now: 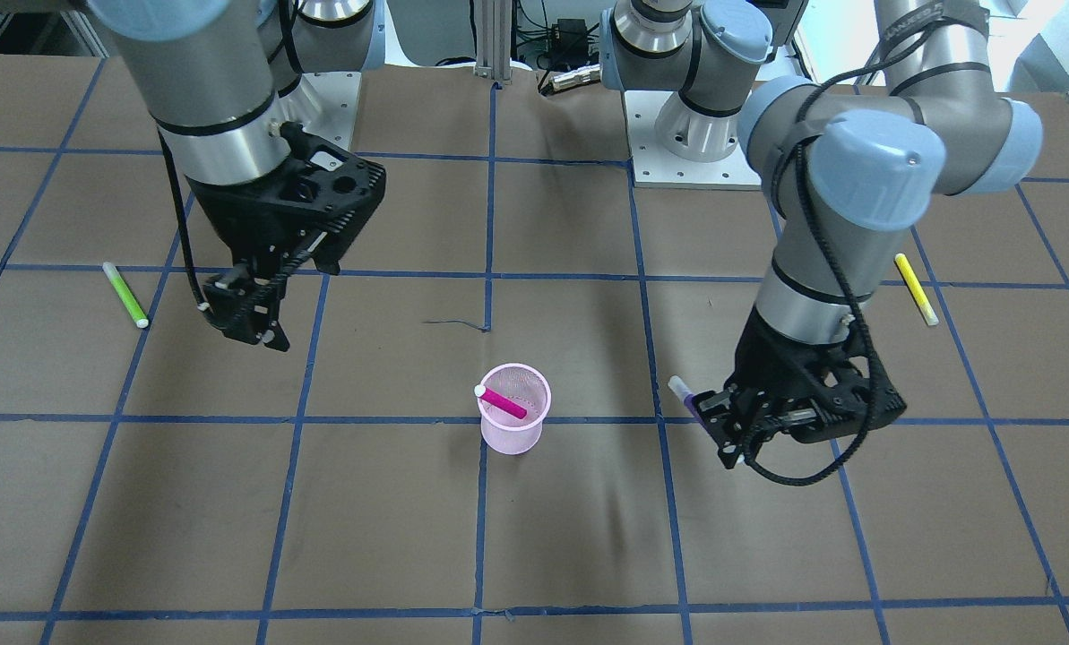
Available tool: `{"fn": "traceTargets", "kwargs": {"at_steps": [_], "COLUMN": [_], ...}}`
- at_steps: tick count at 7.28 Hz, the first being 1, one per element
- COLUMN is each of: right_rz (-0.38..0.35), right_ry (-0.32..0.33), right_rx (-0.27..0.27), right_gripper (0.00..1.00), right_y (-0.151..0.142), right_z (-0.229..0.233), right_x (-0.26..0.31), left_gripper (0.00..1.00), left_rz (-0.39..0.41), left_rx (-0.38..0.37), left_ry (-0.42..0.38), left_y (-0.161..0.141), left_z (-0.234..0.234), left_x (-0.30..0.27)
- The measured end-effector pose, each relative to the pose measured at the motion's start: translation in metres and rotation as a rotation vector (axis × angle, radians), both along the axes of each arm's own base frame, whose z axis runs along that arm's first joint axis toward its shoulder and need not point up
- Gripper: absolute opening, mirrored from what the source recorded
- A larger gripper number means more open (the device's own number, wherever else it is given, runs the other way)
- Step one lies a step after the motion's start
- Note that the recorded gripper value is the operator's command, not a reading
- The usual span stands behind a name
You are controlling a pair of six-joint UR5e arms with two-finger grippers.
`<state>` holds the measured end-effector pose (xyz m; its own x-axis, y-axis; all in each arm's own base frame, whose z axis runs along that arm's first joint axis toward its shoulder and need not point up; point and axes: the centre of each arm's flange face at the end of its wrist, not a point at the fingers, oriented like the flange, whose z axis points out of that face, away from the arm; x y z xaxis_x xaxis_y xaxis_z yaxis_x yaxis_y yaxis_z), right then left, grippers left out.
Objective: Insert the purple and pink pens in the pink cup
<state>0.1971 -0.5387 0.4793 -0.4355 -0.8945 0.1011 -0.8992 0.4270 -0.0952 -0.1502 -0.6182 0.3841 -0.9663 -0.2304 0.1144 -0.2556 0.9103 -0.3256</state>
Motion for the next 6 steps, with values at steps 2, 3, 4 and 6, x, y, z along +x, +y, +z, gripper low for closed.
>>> {"fn": "traceTargets", "kwargs": {"at_steps": [2, 3, 4, 6], "right_rz": [-0.384, -0.536, -0.675, -0.957], "right_ry": [-0.064, -0.096, -0.128, -0.163], "right_rx": [-0.011, -0.021, -0.029, -0.021], "right_gripper": [1.00, 1.00, 1.00, 1.00], "right_y": [0.013, 0.018, 0.022, 0.029], "right_z": [0.024, 0.033, 0.041, 0.043], "right_x": [-0.012, -0.013, -0.014, -0.014], "left_gripper": [0.00, 0.00, 0.00, 0.00], "left_rz": [-0.011, -0.017, -0.018, -0.015], "left_rx": [-0.053, -0.083, -0.108, -0.134], "left_ry": [0.028, 0.035, 0.045, 0.033], "left_y": [0.016, 0.026, 0.035, 0.048], "left_z": [-0.002, -0.011, -0.022, -0.034], "left_x": [-0.063, -0.082, -0.095, -0.115]}}
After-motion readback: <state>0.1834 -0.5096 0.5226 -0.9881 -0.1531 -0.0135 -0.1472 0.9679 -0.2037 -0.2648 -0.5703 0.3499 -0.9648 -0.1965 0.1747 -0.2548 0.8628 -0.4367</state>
